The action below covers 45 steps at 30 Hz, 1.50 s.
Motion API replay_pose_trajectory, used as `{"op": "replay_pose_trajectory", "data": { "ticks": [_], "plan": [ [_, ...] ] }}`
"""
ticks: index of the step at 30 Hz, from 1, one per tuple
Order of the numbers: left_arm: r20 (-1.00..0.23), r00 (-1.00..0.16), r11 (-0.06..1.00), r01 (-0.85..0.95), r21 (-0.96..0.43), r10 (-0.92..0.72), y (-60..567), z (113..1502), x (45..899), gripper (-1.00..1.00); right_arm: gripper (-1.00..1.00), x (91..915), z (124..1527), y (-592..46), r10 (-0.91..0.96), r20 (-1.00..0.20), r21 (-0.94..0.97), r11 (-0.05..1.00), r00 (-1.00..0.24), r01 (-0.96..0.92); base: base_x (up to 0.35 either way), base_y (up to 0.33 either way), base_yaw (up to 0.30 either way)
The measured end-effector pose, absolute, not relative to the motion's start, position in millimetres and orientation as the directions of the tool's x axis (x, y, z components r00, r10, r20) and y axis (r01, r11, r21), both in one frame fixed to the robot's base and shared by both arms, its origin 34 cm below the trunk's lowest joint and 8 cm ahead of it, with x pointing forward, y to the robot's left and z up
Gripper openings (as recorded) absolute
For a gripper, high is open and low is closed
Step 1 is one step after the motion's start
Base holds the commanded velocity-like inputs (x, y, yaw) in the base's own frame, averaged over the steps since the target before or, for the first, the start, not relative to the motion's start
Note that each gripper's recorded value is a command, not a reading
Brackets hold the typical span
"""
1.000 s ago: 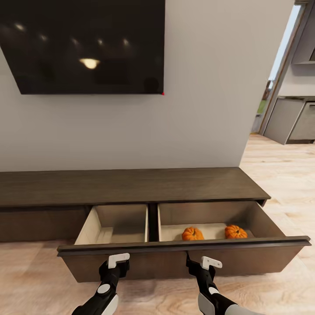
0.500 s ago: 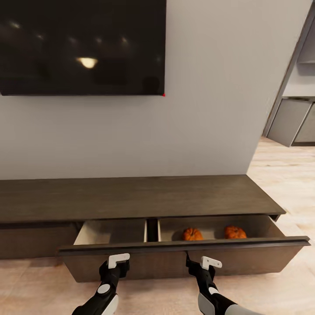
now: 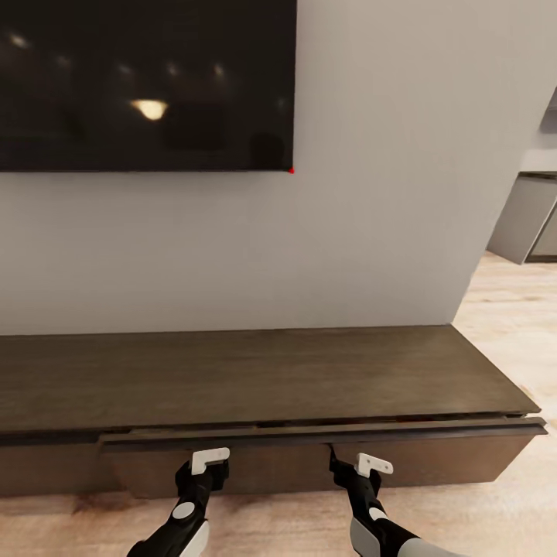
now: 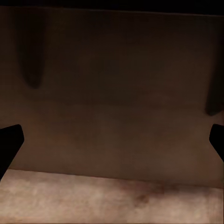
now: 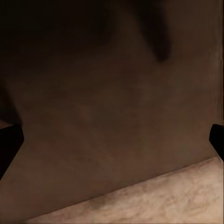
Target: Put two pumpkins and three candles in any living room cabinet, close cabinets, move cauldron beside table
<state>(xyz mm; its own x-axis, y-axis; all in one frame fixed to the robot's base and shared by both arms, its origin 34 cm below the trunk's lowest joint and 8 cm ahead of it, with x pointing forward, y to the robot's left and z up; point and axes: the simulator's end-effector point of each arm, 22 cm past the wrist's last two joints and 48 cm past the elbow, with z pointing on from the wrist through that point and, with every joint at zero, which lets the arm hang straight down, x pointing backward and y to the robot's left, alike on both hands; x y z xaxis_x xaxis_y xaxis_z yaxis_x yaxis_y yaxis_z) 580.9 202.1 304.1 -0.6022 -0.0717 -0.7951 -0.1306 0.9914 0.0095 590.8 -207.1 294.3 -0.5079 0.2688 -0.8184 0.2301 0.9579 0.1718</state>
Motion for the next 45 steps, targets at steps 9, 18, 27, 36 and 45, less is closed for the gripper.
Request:
{"op": "replay_pose_trajectory", "data": {
  "ticks": [9,18,27,36,45],
  "plan": [
    [-0.796,-0.601,0.992,-0.129,0.009,-0.071,201.6,304.7,581.5,1.00,1.00,590.5,294.0,-207.0,0.268,-0.818,0.171,0.958,-0.509,0.229,0.111,0.000,0.000],
    [-0.796,-0.601,0.991,-0.132,0.009,-0.072,202.4,304.2,581.7,1.00,1.00,591.1,293.9,-207.6,0.270,-0.818,0.172,0.957,-0.508,0.232,-0.092,0.000,0.000],
    [-0.796,-0.601,0.991,-0.133,0.010,-0.073,203.5,304.0,581.7,1.00,1.00,591.9,294.8,-208.7,0.266,-0.822,0.170,0.959,-0.504,0.228,-0.332,0.000,0.000],
    [-0.794,-0.604,0.991,-0.134,0.006,-0.077,203.7,304.6,582.6,1.00,1.00,592.6,295.5,-209.6,0.268,-0.823,0.172,0.958,-0.501,0.230,-0.339,0.000,0.000],
    [-0.813,-0.574,0.992,-0.127,-0.025,-0.094,195.1,327.2,600.8,1.00,1.00,592.6,295.8,-204.4,0.269,-0.821,0.177,0.959,-0.504,0.223,-0.199,0.000,0.000]
  ]
}}
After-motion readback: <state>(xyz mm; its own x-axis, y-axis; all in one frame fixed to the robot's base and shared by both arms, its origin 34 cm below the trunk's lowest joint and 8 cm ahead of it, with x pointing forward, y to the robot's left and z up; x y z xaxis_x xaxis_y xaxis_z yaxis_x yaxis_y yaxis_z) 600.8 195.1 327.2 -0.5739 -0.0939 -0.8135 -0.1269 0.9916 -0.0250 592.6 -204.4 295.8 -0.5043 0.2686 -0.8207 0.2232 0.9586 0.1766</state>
